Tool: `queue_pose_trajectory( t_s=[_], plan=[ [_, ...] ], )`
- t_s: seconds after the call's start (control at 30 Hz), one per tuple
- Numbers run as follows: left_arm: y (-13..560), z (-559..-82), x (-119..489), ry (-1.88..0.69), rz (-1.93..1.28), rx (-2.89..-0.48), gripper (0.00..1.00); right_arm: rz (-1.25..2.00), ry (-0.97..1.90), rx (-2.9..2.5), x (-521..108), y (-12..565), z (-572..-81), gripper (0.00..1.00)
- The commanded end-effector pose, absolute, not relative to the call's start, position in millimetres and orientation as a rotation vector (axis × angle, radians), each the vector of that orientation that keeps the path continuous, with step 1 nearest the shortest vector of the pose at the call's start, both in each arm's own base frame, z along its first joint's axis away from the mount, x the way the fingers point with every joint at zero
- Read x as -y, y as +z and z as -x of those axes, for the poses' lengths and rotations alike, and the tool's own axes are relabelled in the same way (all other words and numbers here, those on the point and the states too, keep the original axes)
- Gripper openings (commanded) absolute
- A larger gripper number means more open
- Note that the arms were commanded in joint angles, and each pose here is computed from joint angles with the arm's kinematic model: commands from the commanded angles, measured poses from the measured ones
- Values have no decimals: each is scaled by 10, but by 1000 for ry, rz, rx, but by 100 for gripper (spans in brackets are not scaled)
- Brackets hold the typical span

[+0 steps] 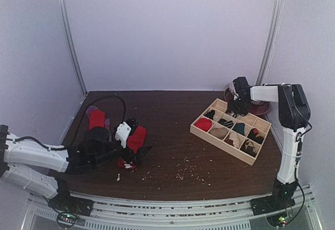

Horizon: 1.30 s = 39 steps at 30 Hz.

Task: Roll the socks
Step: Place a pair of socks in the storage box, then adjust the pair of socks at the center of the board.

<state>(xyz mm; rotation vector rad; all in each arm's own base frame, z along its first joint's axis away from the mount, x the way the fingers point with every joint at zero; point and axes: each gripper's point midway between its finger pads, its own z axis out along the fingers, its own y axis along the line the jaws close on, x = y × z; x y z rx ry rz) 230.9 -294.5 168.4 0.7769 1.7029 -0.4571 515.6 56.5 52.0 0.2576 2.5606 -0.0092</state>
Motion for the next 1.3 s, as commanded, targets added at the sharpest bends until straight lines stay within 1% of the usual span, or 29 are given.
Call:
queue_pose_trajectory(
  t_s=[0.0, 0.1, 0.33, 0.53, 0.57, 0.63, 0.67, 0.83, 0.93, 1.07, 1.13, 1.2, 1.27],
  plan=[
    [1762, -2345, 2891, -432, -757, -1680, 98, -305, 24, -2553, -464, 544, -5180, 60],
    [1771, -2346, 2891, -430, -757, -1678, 98, -316, 29, -2541, -444, 626, -5162, 63],
    [1778, -2341, 2904, -439, -759, -1678, 98, -298, 75, -2480, -477, 929, -5155, 63],
    [1760, -2340, 2912, -440, -762, -1681, 98, -288, 108, -2453, -511, 1063, -5133, 57],
    [1750, -2340, 2914, -439, -764, -1683, 98, -285, 116, -2456, -521, 1048, -5130, 55],
    [1746, -2339, 2917, -440, -765, -1684, 98, -279, 135, -2467, -550, 1006, -5126, 43],
    [1745, -2341, 2918, -440, -764, -1685, 98, -275, 144, -2474, -566, 975, -5124, 40],
    [1739, -2341, 2916, -440, -764, -1689, 98, -290, 134, -2527, -562, 731, -5063, 26],
    [1737, -2345, 2905, -438, -757, -1695, 98, -310, 127, -2564, -547, 509, -4966, 22],
    [1755, -2362, 2892, -425, -751, -1700, 98, -319, 125, -2621, -545, 171, -4826, 22],
    [1767, -2371, 2882, -416, -748, -1702, 98, -318, 123, -2650, -549, 50, -4788, 19],
    [1780, -2379, 2877, -410, -745, -1704, 98, -320, 142, -2626, -565, 77, -4803, 18],
    [1796, -2384, 2866, -408, -737, -1705, 98, -320, 141, -2580, -551, 228, -4850, 18]
  ],
)
